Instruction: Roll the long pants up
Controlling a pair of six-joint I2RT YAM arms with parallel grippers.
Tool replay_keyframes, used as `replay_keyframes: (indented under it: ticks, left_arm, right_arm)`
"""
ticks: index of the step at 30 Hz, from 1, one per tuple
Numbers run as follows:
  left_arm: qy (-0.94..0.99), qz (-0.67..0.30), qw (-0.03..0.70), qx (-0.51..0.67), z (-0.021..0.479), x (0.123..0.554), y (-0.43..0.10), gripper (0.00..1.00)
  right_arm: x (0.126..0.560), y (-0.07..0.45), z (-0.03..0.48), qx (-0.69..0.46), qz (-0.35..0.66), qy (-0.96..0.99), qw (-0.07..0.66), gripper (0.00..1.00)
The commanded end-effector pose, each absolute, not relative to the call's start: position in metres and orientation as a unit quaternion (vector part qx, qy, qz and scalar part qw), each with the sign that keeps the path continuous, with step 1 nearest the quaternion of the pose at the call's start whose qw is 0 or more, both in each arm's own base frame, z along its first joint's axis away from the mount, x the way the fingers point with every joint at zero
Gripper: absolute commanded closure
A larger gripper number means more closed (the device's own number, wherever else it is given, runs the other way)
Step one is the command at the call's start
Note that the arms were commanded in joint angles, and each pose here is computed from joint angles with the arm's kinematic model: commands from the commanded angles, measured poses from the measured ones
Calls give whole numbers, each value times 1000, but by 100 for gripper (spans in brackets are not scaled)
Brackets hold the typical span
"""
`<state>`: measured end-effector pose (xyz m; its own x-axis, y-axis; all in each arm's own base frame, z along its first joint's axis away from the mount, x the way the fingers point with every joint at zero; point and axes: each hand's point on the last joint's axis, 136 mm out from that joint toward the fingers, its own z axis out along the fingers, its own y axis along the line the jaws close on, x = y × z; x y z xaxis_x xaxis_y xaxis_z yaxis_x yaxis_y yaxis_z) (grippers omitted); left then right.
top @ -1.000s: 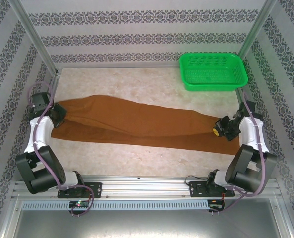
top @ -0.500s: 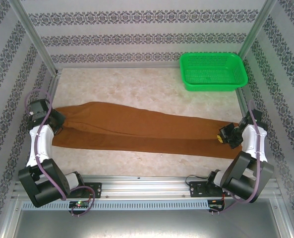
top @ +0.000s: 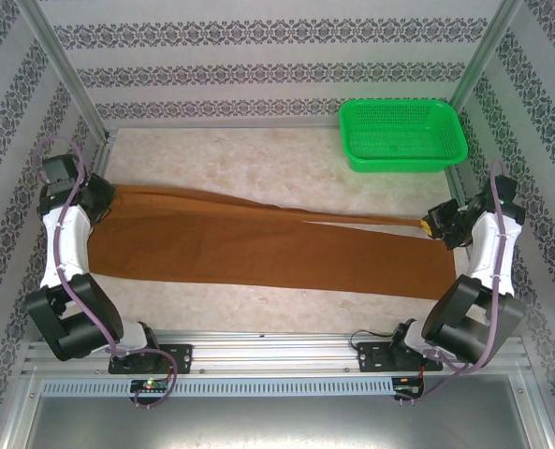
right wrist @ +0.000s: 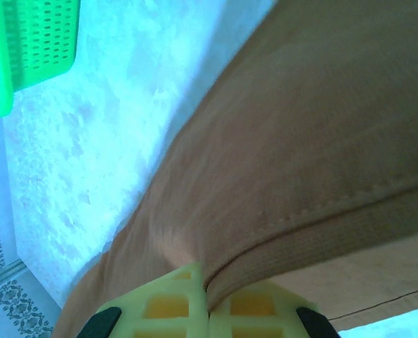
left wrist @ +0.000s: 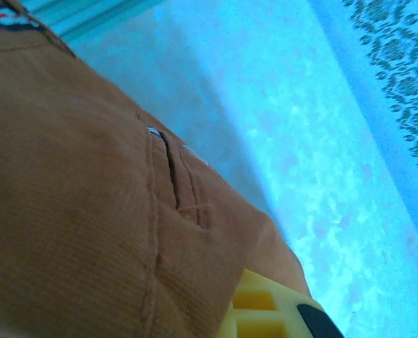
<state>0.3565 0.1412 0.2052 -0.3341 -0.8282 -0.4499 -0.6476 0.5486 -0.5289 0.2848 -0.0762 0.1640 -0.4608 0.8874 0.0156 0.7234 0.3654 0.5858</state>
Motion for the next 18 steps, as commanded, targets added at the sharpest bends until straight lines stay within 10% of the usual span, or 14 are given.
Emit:
replay_keyframes:
  ticks: [1,14,18]
  left_arm:
    - [778,-69,422,-461,259,340,166,100]
    - [814,9,304,-496,153,257,154,100]
    - [813,7,282,-510,122,249,151,87]
  right_arm:
    - [270,-92,161,514,212,812,175,100]
    - [194,-50,105,508,172,837,106,100]
    - [187,-35,106,493,188,845,84,100]
